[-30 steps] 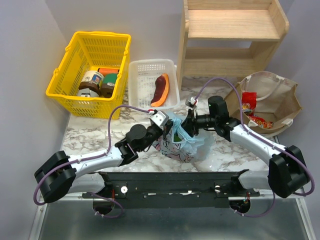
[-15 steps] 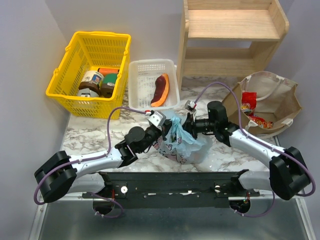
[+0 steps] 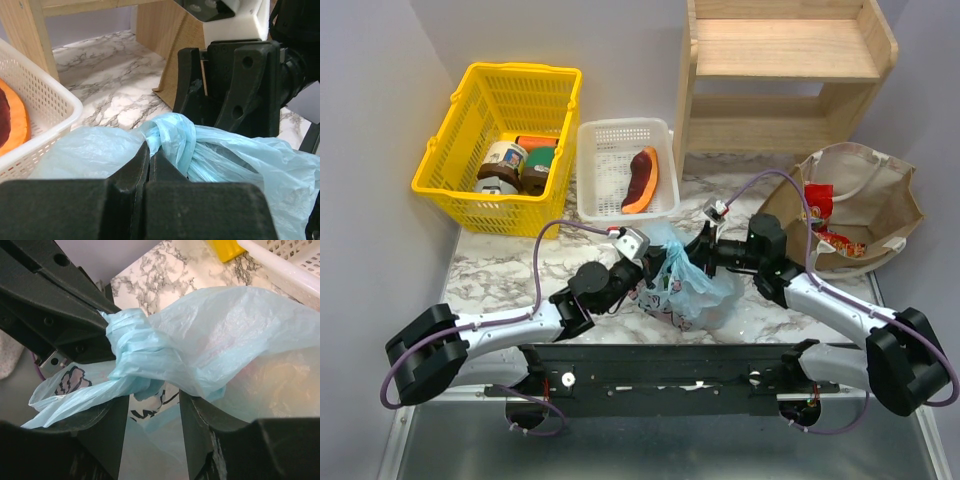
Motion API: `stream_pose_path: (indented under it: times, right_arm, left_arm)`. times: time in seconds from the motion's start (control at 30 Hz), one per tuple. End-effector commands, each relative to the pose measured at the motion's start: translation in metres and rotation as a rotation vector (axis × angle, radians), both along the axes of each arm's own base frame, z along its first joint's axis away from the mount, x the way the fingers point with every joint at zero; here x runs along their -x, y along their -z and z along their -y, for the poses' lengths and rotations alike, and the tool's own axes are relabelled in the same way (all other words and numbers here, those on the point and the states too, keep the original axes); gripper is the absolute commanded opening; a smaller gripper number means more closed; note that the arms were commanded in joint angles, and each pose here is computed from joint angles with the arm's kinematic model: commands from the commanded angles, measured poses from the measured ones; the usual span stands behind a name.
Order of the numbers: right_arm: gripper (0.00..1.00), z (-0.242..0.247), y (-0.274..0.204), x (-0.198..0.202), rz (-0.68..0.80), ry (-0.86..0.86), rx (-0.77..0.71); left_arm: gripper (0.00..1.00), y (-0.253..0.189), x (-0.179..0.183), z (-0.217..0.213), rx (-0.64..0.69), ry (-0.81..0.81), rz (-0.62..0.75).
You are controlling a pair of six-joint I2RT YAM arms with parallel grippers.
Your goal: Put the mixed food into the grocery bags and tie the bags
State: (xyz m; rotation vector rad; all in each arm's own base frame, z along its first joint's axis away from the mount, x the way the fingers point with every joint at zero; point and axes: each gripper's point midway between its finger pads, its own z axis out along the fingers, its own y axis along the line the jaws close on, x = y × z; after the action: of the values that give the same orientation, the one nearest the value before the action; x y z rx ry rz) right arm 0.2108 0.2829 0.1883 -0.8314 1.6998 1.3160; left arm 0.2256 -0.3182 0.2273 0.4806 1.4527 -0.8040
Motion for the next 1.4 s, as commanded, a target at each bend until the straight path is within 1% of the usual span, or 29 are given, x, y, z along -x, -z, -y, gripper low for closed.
stream_pose_path:
  times: [0.0, 0.2, 0.27, 0.33, 0.37, 0.47, 0.5, 0.57, 0.6, 0.63, 0.67, 0.7, 0.73, 0.8, 0.83, 0.87, 0.9, 0.93, 0.97, 1.0, 1.03, 1.1, 1.13, 1.17, 1.23, 1.3, 1.37]
  right_arm:
    - [0.56, -0.003, -0.005, -0.006, 0.038, 0.035, -0.047]
    - [0.64, -0.005, -0.006, -0.004, 0.036, 0.04, -0.071]
    - [0.65, -0.005, -0.007, -0.004, 0.039, 0.044, -0.081]
    - [0.63, -0.004, -0.005, -0.006, 0.035, 0.058, -0.081]
    - [0.61, -0.004, -0.006, -0.006, 0.035, 0.063, -0.082]
    - [0.44, -0.002, -0.003, -0.011, 0.021, 0.097, -0.064]
    - [0.35, -0.001, -0.002, -0.014, 0.019, 0.113, -0.056]
    - [0.28, 0.002, -0.001, -0.015, 0.01, 0.134, -0.043]
    - [0.21, 0.002, -0.002, -0.016, 0.012, 0.143, -0.04]
    - [0.17, 0.004, 0.0, -0.015, 0.005, 0.147, -0.029]
    - [0.13, 0.004, -0.001, -0.015, 0.006, 0.149, -0.027]
    - [0.05, 0.005, -0.005, -0.014, 0.012, 0.15, -0.03]
    - [0.02, 0.006, -0.002, -0.014, 0.006, 0.149, -0.016]
    - [0.01, 0.006, -0.005, -0.014, 0.005, 0.152, -0.012]
    - [0.01, 0.007, -0.003, -0.014, -0.004, 0.153, -0.003]
    - [0.01, 0.007, -0.003, -0.013, -0.006, 0.151, 0.003]
    - [0.01, 0.007, -0.004, -0.014, -0.006, 0.154, 0.004]
    - [0.01, 0.007, -0.003, -0.014, -0.011, 0.153, 0.01]
    - [0.01, 0.007, -0.004, -0.014, -0.008, 0.152, 0.01]
    - [0.01, 0.007, -0.004, -0.014, -0.012, 0.152, 0.012]
    - [0.01, 0.007, -0.003, -0.015, -0.014, 0.155, 0.014]
    - [0.01, 0.007, -0.003, -0.014, -0.017, 0.152, 0.015]
    - [0.01, 0.006, -0.003, -0.015, -0.015, 0.152, 0.016]
    - [0.01, 0.006, -0.003, -0.015, -0.019, 0.15, 0.017]
    - [0.01, 0.006, -0.004, -0.015, -0.021, 0.147, 0.017]
    - [0.01, 0.005, -0.004, -0.016, -0.023, 0.15, 0.022]
    - [0.01, 0.006, -0.003, -0.016, -0.028, 0.15, 0.027]
  left_arm:
    - [0.0, -0.013, 0.002, 0.002, 0.084, -0.018, -0.004]
    - [0.0, -0.012, 0.005, 0.012, 0.112, -0.006, -0.013]
    - [0.0, -0.014, 0.006, 0.015, 0.113, -0.001, -0.013]
    - [0.0, -0.013, 0.007, 0.017, 0.114, 0.002, -0.016]
    - [0.0, -0.013, 0.007, 0.017, 0.114, 0.001, -0.016]
    - [0.0, -0.012, 0.006, 0.014, 0.099, -0.007, -0.017]
    - [0.0, -0.012, 0.007, 0.013, 0.088, -0.009, -0.016]
    - [0.0, -0.014, 0.007, 0.011, 0.065, -0.013, -0.005]
    - [0.0, -0.019, 0.006, 0.007, 0.066, -0.026, 0.002]
    - [0.01, -0.014, 0.005, 0.005, 0.036, -0.035, -0.011]
    - [0.05, -0.015, 0.005, 0.003, 0.026, -0.035, -0.009]
    - [0.11, -0.016, 0.006, 0.0, 0.005, -0.032, -0.011]
    - [0.3, -0.016, 0.006, -0.002, -0.006, -0.031, -0.012]
    - [0.46, -0.022, 0.007, -0.012, -0.028, -0.04, -0.02]
    - [0.6, -0.025, 0.008, -0.015, -0.035, -0.04, -0.024]
    - [0.65, -0.027, 0.008, -0.019, -0.043, -0.04, -0.031]
    - [0.69, -0.044, 0.006, -0.027, -0.019, -0.055, -0.021]
    - [0.75, -0.034, 0.007, -0.032, -0.061, -0.048, -0.064]
    - [0.76, -0.037, 0.007, -0.036, -0.066, -0.045, -0.079]
    - [0.78, -0.049, 0.001, -0.047, -0.048, -0.068, -0.084]
    - [0.78, -0.039, 0.002, -0.051, -0.066, -0.064, -0.145]
    - [0.77, -0.044, 0.009, -0.052, -0.035, 0.02, -0.193]
    - [0.72, -0.041, 0.001, -0.061, -0.021, 0.017, -0.227]
    - [0.69, -0.041, 0.015, -0.052, 0.008, 0.125, -0.277]
    - [0.64, -0.038, 0.017, -0.051, 0.025, 0.184, -0.318]
    - [0.63, -0.037, 0.036, -0.039, 0.022, 0.316, -0.351]
    - [0.63, -0.033, 0.046, -0.034, 0.015, 0.38, -0.377]
